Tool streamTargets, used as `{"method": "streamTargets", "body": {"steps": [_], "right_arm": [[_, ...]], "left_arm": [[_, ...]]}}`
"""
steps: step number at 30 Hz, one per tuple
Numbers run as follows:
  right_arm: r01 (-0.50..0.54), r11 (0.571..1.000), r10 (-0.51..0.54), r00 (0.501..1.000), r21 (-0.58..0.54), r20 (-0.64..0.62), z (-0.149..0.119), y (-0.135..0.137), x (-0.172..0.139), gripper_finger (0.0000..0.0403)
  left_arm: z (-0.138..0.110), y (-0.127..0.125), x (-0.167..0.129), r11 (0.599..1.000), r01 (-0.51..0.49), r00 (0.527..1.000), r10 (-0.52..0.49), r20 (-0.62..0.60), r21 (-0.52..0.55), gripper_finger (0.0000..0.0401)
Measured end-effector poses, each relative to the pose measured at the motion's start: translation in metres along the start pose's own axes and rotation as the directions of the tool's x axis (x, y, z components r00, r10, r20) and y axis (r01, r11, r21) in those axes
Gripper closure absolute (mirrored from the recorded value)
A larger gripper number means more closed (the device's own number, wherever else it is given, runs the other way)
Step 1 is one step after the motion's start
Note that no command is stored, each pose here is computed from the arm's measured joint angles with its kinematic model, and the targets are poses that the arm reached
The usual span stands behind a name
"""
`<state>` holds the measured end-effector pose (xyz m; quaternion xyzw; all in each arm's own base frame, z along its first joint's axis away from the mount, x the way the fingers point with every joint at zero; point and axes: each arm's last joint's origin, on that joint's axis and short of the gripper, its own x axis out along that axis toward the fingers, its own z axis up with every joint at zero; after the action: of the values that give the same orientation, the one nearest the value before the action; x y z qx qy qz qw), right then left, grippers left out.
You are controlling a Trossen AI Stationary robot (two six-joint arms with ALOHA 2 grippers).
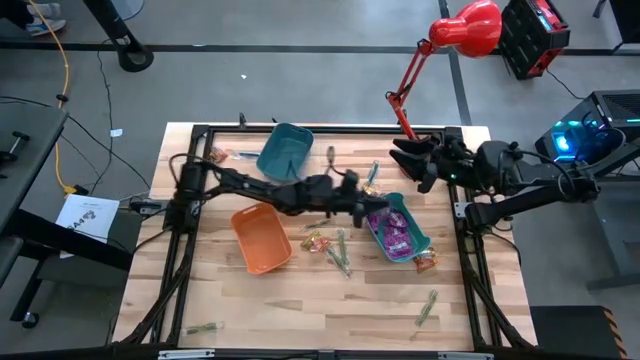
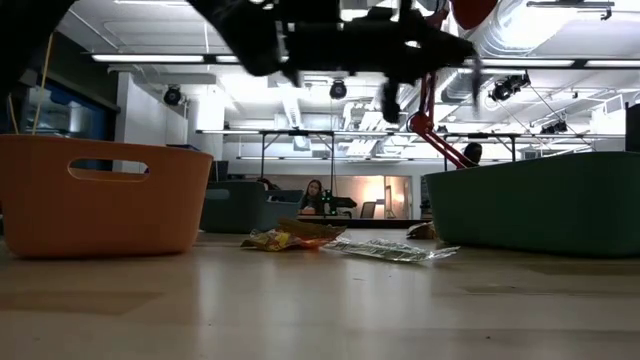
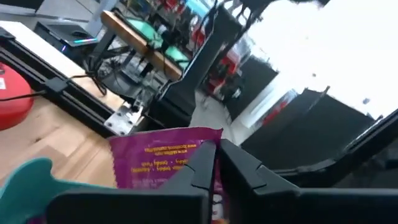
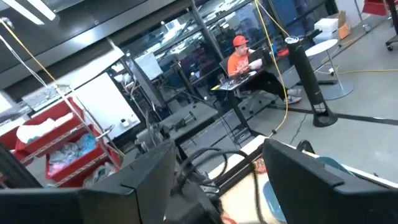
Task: Sort candy
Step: Put the purple candy into the green bin, then put the gold gummy into the blue bin
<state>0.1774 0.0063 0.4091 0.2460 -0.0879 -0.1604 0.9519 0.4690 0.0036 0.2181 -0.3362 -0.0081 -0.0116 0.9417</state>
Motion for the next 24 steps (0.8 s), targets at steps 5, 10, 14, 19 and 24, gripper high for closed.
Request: {"method": "streamTargets", "body": {"steps": [5, 10, 14, 19, 24], "right_arm": [[0.001, 1.000, -0.001, 1.000, -0.007, 0.001, 0.000, 0.000, 0.000, 0.0165], [0.002, 1.000, -0.002, 1.000, -0.016, -0.002, 0.000, 0.000, -0.001, 0.0165], [-0.001, 1.000, 0.000, 0.999, -0.023, -0.054, -0.004, -0.002, -0.001, 0.0165], [0.002, 1.000, 0.002, 0.976, 0.017, -0.219, -0.018, -0.007, -0.003, 0.0165], [0.071, 0.992, -0.012, 0.883, 0.107, -0.470, -0.042, -0.012, -0.010, 0.0165]], "left_arm": [[0.000, -0.002, 0.021, 0.994, -0.013, 0.986, 0.032, -0.165, 0.113, 0.0326], [0.014, -0.011, 0.016, 0.991, 0.068, 0.949, -0.027, -0.313, 0.118, 0.0258], [0.047, -0.014, -0.007, 0.977, 0.212, 0.860, -0.183, -0.476, 0.007, 0.0228], [0.075, -0.020, -0.060, 0.985, 0.156, 0.845, -0.097, -0.526, 0.069, 0.0231], [0.093, -0.033, -0.134, 0.980, 0.035, 0.922, 0.043, -0.384, 0.196, 0.0244]]}}
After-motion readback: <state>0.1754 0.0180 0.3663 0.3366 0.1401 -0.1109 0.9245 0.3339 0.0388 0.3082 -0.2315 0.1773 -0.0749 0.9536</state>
